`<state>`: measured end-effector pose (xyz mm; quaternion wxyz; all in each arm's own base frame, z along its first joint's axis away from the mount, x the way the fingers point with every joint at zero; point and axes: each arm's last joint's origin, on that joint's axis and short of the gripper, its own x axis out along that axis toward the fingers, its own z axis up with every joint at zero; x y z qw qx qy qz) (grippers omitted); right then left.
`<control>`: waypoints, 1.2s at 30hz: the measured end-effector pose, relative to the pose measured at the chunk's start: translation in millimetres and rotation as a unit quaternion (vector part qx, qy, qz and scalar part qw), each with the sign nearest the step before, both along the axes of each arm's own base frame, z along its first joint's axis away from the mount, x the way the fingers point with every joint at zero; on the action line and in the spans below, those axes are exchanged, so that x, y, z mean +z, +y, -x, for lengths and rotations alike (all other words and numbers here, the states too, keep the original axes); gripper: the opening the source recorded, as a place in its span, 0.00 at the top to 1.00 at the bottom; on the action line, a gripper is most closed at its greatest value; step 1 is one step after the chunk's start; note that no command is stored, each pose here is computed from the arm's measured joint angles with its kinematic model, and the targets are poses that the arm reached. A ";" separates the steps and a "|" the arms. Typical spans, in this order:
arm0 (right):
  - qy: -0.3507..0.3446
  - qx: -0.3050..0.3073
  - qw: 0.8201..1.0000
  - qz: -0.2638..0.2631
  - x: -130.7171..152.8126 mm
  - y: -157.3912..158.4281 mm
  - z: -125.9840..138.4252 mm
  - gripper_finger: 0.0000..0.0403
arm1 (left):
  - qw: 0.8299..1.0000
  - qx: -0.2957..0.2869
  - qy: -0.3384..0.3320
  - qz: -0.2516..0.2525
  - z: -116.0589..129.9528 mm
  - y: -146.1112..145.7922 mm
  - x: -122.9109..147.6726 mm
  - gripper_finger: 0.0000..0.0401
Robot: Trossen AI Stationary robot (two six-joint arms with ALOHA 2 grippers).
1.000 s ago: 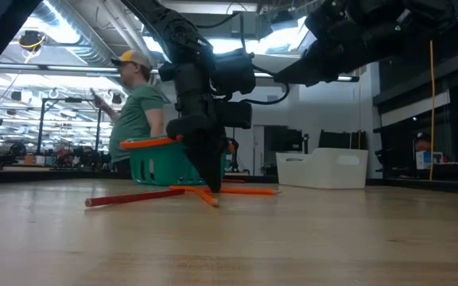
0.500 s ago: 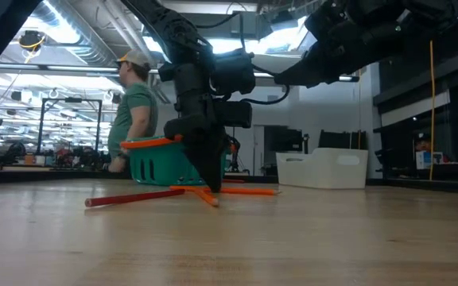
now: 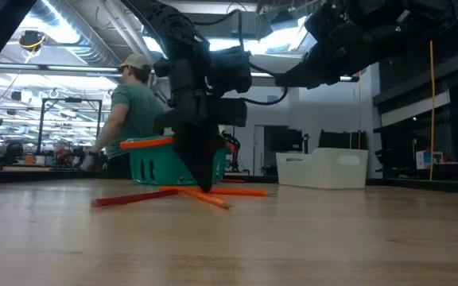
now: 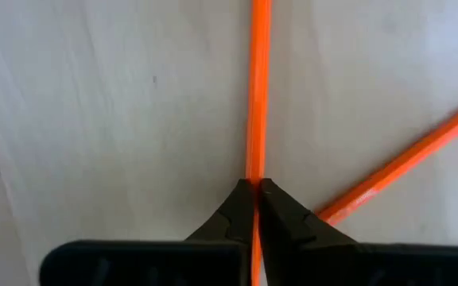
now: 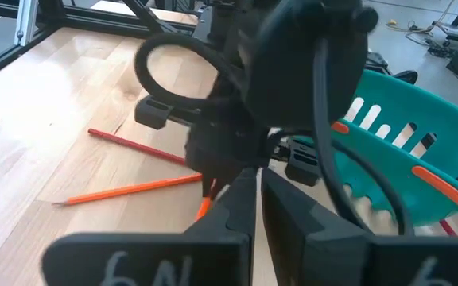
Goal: Sort pens & pencils
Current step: Put the orange pencil into the blue bin
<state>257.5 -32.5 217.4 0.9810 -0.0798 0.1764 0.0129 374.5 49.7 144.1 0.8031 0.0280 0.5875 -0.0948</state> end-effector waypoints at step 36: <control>0.002 -0.001 1.000 -0.010 -0.3 0.2 0.1 0.94 | 0.985 0.067 -0.106 -0.120 -3.9 24.2 43.7 0.76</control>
